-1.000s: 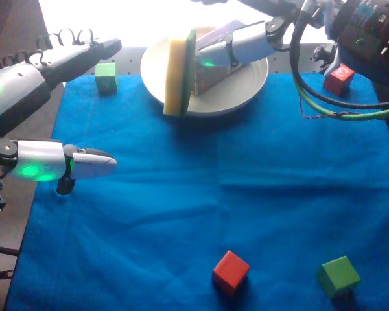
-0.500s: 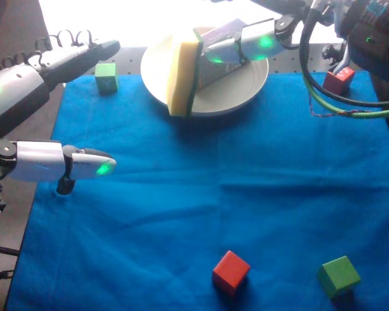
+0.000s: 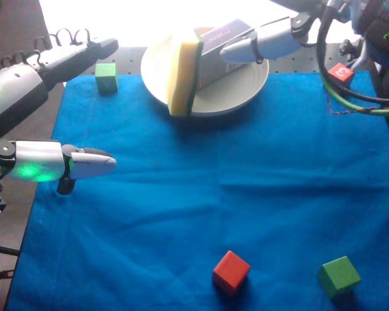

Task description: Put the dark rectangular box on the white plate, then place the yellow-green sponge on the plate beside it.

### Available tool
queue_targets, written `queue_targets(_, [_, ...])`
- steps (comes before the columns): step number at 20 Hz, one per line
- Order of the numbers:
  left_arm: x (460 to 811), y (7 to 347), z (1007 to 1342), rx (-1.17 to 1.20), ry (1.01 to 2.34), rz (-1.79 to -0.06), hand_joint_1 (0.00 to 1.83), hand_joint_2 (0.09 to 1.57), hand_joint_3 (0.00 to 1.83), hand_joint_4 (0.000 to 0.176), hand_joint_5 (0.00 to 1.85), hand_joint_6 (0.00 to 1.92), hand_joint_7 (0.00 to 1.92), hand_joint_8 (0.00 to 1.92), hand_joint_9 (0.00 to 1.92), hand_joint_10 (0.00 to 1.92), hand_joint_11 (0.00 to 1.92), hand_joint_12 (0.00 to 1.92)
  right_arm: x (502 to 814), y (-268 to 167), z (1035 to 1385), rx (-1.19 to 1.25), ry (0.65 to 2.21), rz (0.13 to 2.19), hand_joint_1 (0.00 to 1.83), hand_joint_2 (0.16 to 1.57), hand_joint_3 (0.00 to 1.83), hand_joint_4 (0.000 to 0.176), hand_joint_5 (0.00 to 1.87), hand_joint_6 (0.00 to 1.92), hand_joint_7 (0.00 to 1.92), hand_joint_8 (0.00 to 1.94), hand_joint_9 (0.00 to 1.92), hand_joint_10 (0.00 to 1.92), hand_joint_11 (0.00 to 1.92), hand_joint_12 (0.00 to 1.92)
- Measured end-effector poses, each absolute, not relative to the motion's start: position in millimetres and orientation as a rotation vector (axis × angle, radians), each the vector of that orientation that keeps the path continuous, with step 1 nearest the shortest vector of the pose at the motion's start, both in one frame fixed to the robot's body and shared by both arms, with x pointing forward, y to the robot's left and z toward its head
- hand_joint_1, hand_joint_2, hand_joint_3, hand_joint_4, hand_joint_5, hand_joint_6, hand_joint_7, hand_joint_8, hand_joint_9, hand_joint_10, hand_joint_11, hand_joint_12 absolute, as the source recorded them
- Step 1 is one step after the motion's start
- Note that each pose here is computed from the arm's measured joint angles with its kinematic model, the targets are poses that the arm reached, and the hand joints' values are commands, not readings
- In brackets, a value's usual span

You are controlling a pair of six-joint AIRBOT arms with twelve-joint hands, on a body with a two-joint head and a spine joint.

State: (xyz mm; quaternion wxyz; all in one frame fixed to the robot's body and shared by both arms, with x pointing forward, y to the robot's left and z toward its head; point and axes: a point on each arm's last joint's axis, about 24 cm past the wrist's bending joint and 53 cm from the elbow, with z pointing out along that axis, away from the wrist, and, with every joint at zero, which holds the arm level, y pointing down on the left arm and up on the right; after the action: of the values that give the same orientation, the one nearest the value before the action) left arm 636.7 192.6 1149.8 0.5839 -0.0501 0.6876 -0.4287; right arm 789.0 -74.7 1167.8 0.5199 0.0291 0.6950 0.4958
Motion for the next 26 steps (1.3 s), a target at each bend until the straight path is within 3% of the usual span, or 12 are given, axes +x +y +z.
queue_targets(2, [636.1,194.5,1148.7,-0.133,1.604,-1.001,0.83,0.89,0.00,0.109,0.04,0.00,0.00,0.00,0.00,0.00,0.00,0.00,785.0,-82.1,1171.2,0.069,1.667,1.187,0.83,0.95,0.00,0.036,0.40,0.00,0.51,0.00,0.52,0.01,0.10,1.04])
queue_targets(4, [634.1,195.0,1148.7,-0.137,1.600,-1.006,0.82,0.88,0.00,0.116,0.04,0.00,0.00,0.00,0.00,0.00,0.05,0.02,780.7,-93.2,1176.4,0.083,1.657,1.196,0.82,0.96,0.00,0.076,0.37,0.00,0.46,0.00,0.45,0.00,0.02,1.02])
queue_targets(7, [632.2,200.3,1150.9,-0.154,1.584,-1.005,0.82,0.89,0.00,0.136,0.05,0.00,0.00,0.00,0.00,0.00,0.02,0.01,762.4,-115.3,1170.3,0.140,1.643,1.255,0.88,0.93,0.00,0.037,0.38,0.00,0.39,0.00,0.37,0.00,0.00,0.87])
queue_targets(10, [626.4,212.3,1158.3,-0.188,1.547,-1.001,0.84,0.87,0.00,0.144,0.04,0.00,0.03,0.01,0.00,0.00,0.02,0.01,739.0,-130.7,1171.9,0.135,1.609,1.260,0.76,0.91,0.00,0.100,0.32,0.00,0.32,0.00,0.25,0.00,0.00,0.49])
queue_targets(12, [619.3,217.5,1162.5,-0.203,1.520,-1.012,0.77,0.86,0.00,0.137,0.03,0.00,0.03,0.01,0.01,0.00,0.05,0.03,720.2,-143.6,1185.2,0.155,1.533,1.310,0.73,0.93,0.00,0.098,0.26,0.00,0.26,0.00,0.19,0.00,0.00,0.40])
queue_targets(13, [616.2,220.6,1164.9,-0.218,1.501,-1.027,0.73,0.84,0.00,0.105,0.05,0.01,0.04,0.01,0.04,0.01,0.08,0.04,707.4,-152.5,1186.3,0.176,1.497,1.343,0.72,0.91,0.00,0.076,0.25,0.00,0.26,0.00,0.22,0.00,0.07,0.38])
queue_targets(14, [613.9,223.9,1167.9,-0.231,1.482,-1.036,0.79,0.85,0.00,0.113,0.06,0.01,0.02,0.00,0.01,0.00,0.01,0.01,695.3,-160.8,1184.2,0.204,1.476,1.372,0.74,0.94,0.01,0.069,0.22,0.00,0.21,0.00,0.17,0.00,0.01,0.33])
queue_targets(16, [608.9,231.8,1173.8,-0.259,1.447,-1.036,0.83,0.88,0.01,0.137,0.05,0.00,0.01,0.00,0.00,0.00,0.01,0.00,672.2,-180.0,1171.9,0.266,1.461,1.384,0.82,0.92,0.00,0.112,0.22,0.00,0.20,0.00,0.16,0.00,0.00,0.28])
queue_targets(19, [593.4,242.0,1179.4,-0.280,1.405,-1.035,0.79,0.89,0.01,0.141,0.04,0.00,0.03,0.01,0.01,0.01,0.03,0.02,642.0,-220.3,1176.8,0.360,1.363,1.389,0.90,0.95,0.01,0.102,0.16,0.00,0.13,0.00,0.07,0.00,0.00,0.13])
queue_targets(22, [580.6,253.3,1179.4,-0.313,1.379,-1.019,0.70,0.87,0.00,0.158,0.08,0.00,0.08,0.00,0.08,0.01,0.12,0.08,613.6,-263.5,1180.1,0.450,1.281,1.343,0.73,0.88,0.00,0.159,0.12,0.00,0.12,0.00,0.11,0.02,0.00,0.00])
queue_targets(24, [577.7,259.5,1182.1,-0.330,1.356,-1.010,0.67,0.90,0.00,0.155,0.08,0.00,0.08,0.00,0.08,0.00,0.03,0.32,597.6,-274.3,1176.1,0.474,1.276,1.326,0.73,0.84,0.00,0.114,0.11,0.00,0.12,0.00,0.14,0.01,0.08,0.05])
queue_targets(26, [576.2,261.4,1183.1,-0.334,1.347,-1.007,0.65,0.90,0.00,0.152,0.07,0.00,0.06,0.00,0.09,0.00,0.00,0.46,594.0,-274.3,1173.2,0.481,1.285,1.326,0.74,0.87,0.00,0.141,0.13,0.01,0.12,0.00,0.12,0.00,0.07,0.06])
